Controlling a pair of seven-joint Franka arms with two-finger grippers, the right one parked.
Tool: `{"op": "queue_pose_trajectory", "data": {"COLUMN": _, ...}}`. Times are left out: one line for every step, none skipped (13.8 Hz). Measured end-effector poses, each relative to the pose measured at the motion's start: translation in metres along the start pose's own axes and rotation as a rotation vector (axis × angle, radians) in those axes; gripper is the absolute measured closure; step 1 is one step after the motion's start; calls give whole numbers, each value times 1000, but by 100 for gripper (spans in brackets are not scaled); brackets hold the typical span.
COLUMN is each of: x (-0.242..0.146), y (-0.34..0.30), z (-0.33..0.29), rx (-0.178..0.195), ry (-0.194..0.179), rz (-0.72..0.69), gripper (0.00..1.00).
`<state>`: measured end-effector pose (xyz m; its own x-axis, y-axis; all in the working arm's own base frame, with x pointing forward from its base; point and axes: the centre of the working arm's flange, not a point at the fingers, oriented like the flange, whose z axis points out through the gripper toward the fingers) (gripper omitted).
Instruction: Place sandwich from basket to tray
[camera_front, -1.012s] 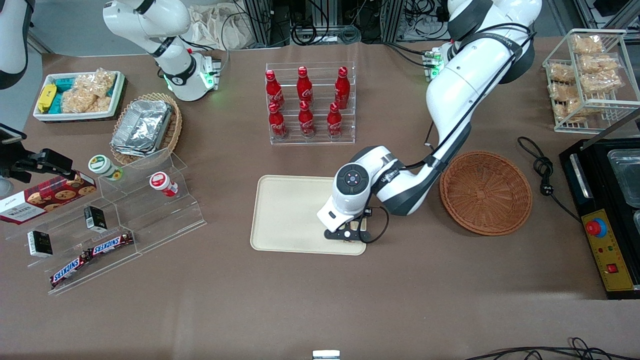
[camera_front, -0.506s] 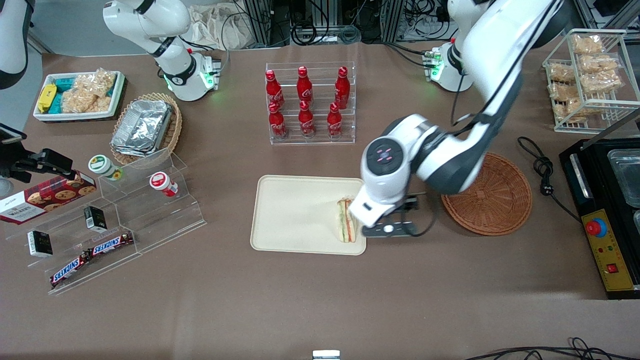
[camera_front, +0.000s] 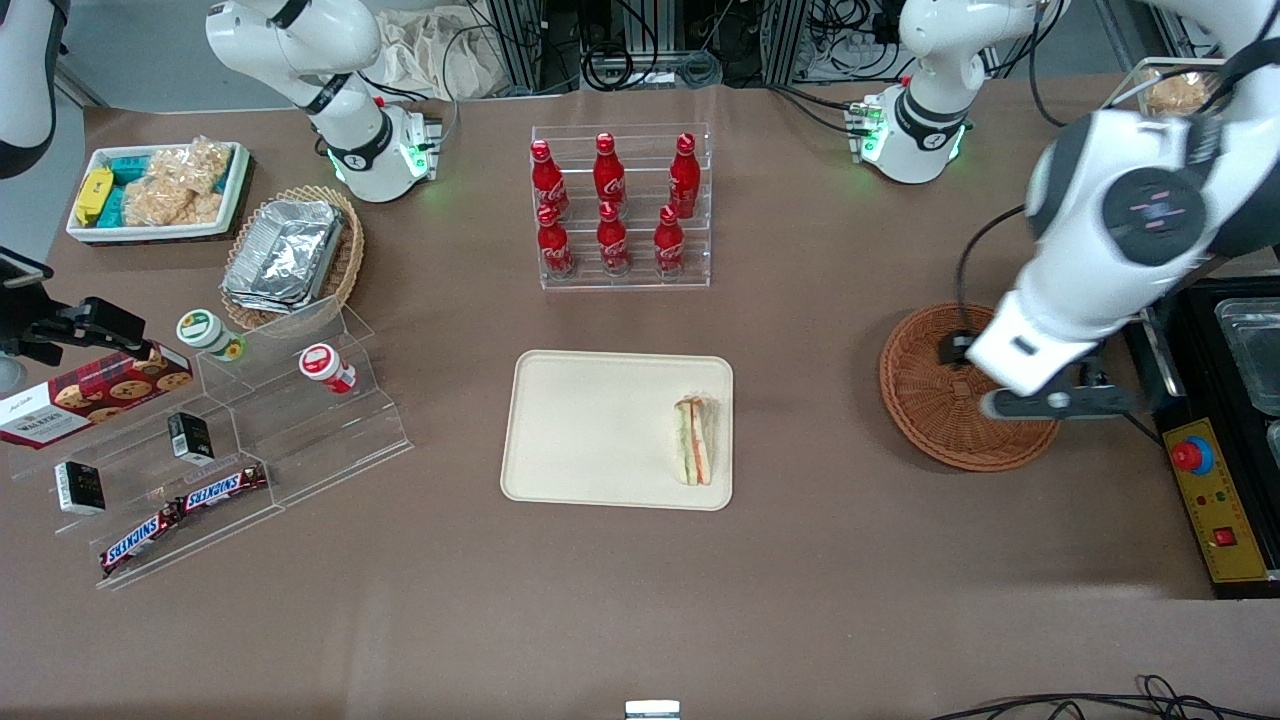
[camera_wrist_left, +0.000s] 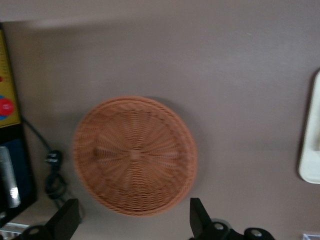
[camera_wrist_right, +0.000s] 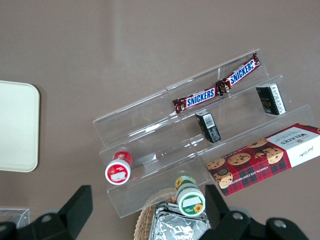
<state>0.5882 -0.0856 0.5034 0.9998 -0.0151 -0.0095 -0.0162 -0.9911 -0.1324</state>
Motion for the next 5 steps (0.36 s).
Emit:
{"op": "queue_pose_trajectory", "data": {"x": 1, "y": -22, "z": -2, "rx": -1, "ry": -10, "rz": -20, "gripper": 0}}
{"op": "queue_pose_trajectory", "data": {"x": 2, "y": -39, "z": -1, "rx": -3, "ry": -25, "rz": -37, "gripper": 0}}
{"op": "queue_pose_trajectory", "data": {"x": 4, "y": -52, "z": 1, "rx": -13, "ry": -32, "rz": -57, "gripper": 0}}
{"op": "queue_pose_trajectory", "data": {"x": 7, "y": -62, "z": 2, "rx": -25, "ry": -33, "rz": -72, "gripper": 0}}
{"op": "queue_pose_trajectory", "data": {"x": 12, "y": -69, "z": 2, "rx": -36, "ry": -29, "rz": -80, "gripper": 0}}
